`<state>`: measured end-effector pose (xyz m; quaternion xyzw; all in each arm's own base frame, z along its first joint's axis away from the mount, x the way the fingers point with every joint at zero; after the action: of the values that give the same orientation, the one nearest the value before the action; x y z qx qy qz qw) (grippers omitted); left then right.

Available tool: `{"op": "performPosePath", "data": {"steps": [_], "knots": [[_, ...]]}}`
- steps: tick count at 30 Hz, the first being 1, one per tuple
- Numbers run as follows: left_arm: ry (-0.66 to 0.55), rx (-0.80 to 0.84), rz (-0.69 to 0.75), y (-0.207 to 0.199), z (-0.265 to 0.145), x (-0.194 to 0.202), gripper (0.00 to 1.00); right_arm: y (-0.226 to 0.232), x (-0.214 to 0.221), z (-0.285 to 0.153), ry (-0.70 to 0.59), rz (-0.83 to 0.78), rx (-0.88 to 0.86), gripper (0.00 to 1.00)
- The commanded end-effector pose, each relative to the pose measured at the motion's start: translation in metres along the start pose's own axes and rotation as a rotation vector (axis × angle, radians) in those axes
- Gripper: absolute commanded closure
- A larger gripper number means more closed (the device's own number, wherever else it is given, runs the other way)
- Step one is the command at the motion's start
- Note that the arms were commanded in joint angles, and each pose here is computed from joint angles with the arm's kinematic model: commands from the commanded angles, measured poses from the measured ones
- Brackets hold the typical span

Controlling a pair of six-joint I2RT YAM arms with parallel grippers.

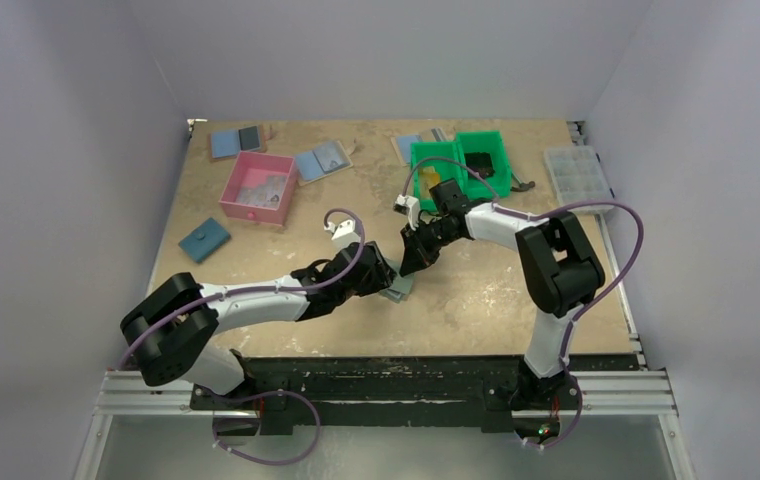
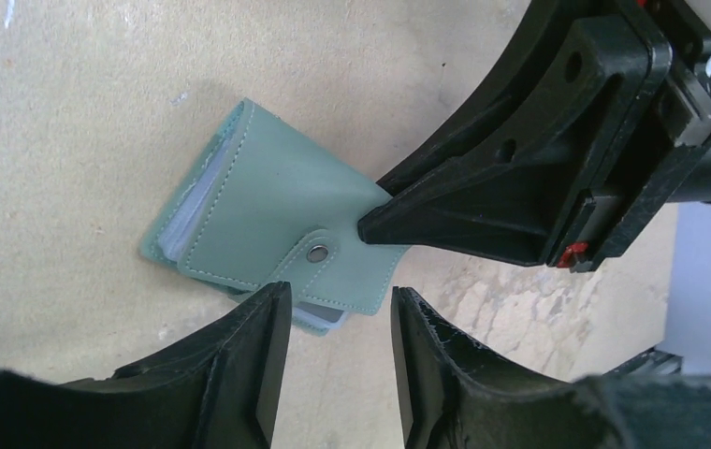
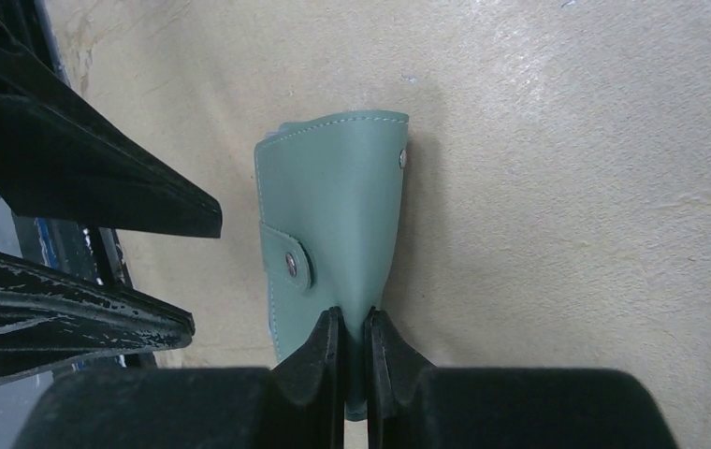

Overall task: Take the credit cards out of the card holder
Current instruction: Open the card holder at the center of the board.

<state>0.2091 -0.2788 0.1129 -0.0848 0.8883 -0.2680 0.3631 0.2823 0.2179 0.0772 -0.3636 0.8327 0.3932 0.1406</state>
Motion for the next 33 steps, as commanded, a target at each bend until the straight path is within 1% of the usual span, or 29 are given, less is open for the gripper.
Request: {"op": "performPosePath", "data": {"steps": [1,4,8,14,20,26,33], "knots": [[-0.005,-0.007,-0.154,-0.007,0.001,-0.004,0.55,0.015,-0.012,-0.012,-0.047,-0.065,-0.024,0.91],[0.007,-0.108,-0.208,0.0,0.0,-0.003,0.6,0.018,-0.015,-0.016,-0.066,-0.084,-0.021,0.92],[0.011,-0.202,-0.243,0.002,0.001,-0.006,0.62,0.022,-0.017,-0.019,-0.08,-0.105,-0.019,0.92],[0.025,-0.189,-0.259,-0.009,0.005,-0.009,0.63,0.025,-0.016,-0.022,-0.087,-0.121,-0.023,0.92],[0.009,-0.147,-0.266,-0.016,0.005,-0.014,0.61,0.027,-0.019,-0.025,-0.104,-0.144,-0.009,0.92],[0.015,-0.169,-0.308,-0.019,0.011,-0.016,0.59,0.029,-0.019,-0.026,-0.106,-0.153,-0.006,0.92],[0.034,-0.206,-0.295,-0.026,0.018,-0.019,0.59,0.03,-0.019,-0.024,-0.1,-0.163,-0.002,0.92]]}}
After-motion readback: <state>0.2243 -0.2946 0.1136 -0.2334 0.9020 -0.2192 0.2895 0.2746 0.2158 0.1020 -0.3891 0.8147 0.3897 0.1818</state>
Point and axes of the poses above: each gripper's point midway between its finger pads, its own z axis out along the fingers, its own y axis along the line the jaws close on, x = y × z, the point moved 6 cm from there along -z, back along the fingers, and after that the axes turned 4 degrees about z, right-handed, at the moved point
